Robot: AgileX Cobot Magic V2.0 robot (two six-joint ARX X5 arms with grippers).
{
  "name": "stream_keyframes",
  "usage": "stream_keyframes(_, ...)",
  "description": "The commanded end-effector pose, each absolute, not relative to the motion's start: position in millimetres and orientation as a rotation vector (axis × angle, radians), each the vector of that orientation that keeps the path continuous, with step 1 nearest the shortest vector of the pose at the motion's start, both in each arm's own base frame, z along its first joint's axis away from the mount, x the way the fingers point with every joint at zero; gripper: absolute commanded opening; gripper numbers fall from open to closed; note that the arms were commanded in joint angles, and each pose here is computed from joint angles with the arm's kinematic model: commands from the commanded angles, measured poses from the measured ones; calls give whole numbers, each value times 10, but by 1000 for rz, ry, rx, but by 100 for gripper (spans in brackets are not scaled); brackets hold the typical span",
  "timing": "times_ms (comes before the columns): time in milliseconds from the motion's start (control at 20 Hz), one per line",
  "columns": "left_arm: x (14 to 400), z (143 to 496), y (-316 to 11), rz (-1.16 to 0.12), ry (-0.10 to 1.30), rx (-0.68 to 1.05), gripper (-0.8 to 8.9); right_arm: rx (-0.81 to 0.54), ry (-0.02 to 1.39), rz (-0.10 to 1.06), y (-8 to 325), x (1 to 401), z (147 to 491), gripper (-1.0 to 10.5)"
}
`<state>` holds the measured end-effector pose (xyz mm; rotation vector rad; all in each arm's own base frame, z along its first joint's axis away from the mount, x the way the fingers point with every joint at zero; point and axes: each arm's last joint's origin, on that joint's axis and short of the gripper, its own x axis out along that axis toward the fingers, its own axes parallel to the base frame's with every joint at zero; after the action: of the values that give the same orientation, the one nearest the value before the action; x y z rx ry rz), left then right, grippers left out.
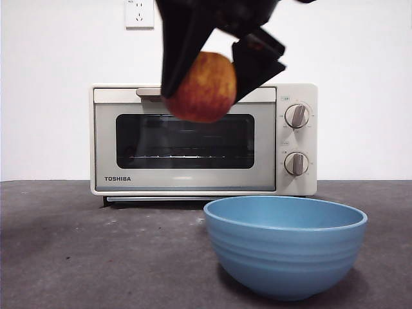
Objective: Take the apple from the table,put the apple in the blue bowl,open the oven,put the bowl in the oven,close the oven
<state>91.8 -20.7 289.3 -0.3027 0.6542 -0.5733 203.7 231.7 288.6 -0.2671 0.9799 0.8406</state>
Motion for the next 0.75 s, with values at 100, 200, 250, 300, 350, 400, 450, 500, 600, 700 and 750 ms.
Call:
stream_keyframes(100,922,2955,-212,-591,626,-285,7,-290,1029,830,2215,1904,2624,336)
stream_keyframes(200,922,2955,-212,-591,626,-285,7,-286,1047,820,2139,1837,2445,336)
stream_keyframes(250,922,2955,-212,-591,626,-285,7,-288,1063,815,2109,1811,2348,336)
stream_keyframes(300,922,2955,-212,-591,626,-285,7,-293,1075,811,2086,1791,2275,336)
stream_keyframes(350,922,2955,-212,-591,626,-285,7,-297,1086,808,2065,1772,2191,336)
stream_keyframes(400,922,2955,-212,-591,626,-285,7,-298,1089,808,2051,1760,2129,336)
stream_keyframes(450,922,2955,-212,-591,626,-285,7,-300,1092,806,2036,1747,2067,336)
stream_keyframes(500,922,2955,-212,-591,626,-285,7,-300,1094,806,2027,1738,2028,336)
stream_keyframes(600,922,2955,-212,-591,626,-285,7,-301,1105,802,2005,1719,1963,336)
stream_keyframes(700,922,2955,-212,-591,626,-285,7,-306,1116,799,1989,1705,1927,364)
stream_keyframes(750,922,2955,-212,-591,626,-285,7,-308,1118,799,1988,1703,1923,392)
